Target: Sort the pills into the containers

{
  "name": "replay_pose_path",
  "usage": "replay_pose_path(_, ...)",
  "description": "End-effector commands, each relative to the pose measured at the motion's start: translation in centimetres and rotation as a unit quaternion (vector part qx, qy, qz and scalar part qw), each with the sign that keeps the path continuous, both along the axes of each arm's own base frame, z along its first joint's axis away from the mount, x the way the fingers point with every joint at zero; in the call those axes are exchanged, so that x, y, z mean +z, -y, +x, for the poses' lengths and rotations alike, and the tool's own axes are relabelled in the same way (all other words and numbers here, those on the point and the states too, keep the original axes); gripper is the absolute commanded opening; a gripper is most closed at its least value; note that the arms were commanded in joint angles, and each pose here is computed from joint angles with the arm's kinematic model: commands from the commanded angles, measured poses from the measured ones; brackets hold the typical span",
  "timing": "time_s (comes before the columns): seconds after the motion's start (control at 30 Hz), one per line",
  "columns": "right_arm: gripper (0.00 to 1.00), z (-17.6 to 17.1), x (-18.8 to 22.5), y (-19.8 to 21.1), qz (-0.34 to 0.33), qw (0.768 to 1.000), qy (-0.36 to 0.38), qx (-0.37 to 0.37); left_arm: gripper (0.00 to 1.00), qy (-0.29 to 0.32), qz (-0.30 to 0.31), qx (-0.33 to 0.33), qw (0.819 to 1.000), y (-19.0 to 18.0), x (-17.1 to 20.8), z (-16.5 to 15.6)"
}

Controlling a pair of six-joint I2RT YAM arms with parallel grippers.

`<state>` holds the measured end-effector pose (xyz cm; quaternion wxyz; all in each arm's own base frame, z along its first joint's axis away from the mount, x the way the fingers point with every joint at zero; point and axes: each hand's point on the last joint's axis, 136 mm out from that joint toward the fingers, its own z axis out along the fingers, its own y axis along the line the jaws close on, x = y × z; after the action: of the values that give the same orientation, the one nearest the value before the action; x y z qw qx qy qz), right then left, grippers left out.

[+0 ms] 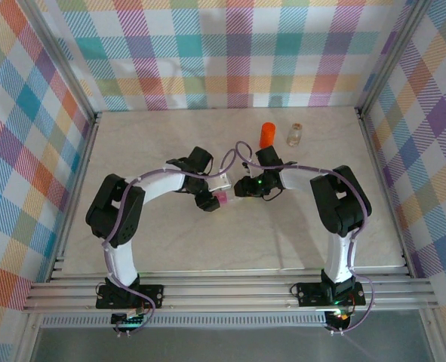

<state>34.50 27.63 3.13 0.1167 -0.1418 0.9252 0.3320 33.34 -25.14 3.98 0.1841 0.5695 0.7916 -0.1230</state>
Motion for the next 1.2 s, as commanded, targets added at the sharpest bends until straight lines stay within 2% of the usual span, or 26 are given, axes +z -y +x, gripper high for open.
replay_pose_path(0.0, 0.39, -1.2, -2.3, 0.8, -0.022, 0.999, -0.027, 0.004, 0.62, -0.007, 0.014, -0.011, 1.000, 0.2, -0.2, -0.1)
replay_pose_path(0.17, 0.39, -1.3, -2.4, 0.9, -0.023, 0.999, -0.028, 0.005, 0.59, -0.009, 0.023, -0.018, 1.000, 0.2, -0.3, -0.2)
replay_pose_path(0.37, 0.39, -1.3, -2.4, 0.9, -0.025, 0.999, -0.028, 0.005, 0.51, -0.020, 0.019, -0.027, 0.999, 0.5, 0.3, -0.5)
replay_pose_path(0.83, 0.40, -1.4, -2.3, 0.9, -0.023, 0.999, -0.030, 0.006, 0.53, -0.038, 0.033, -0.033, 0.998, 0.8, -0.8, -0.7)
replay_pose_path(0.93, 0.40, -1.4, -2.4, 0.9, -0.024, 0.999, -0.032, 0.006, 0.45, -0.042, 0.034, -0.034, 0.998, 0.8, -0.8, -0.8)
replay_pose_path(1.17, 0.40, -1.4, -3.0, 1.2, -0.037, 0.999, -0.034, 0.003, 0.20, -0.056, 0.043, -0.035, 0.997, 0.8, -0.9, -0.9)
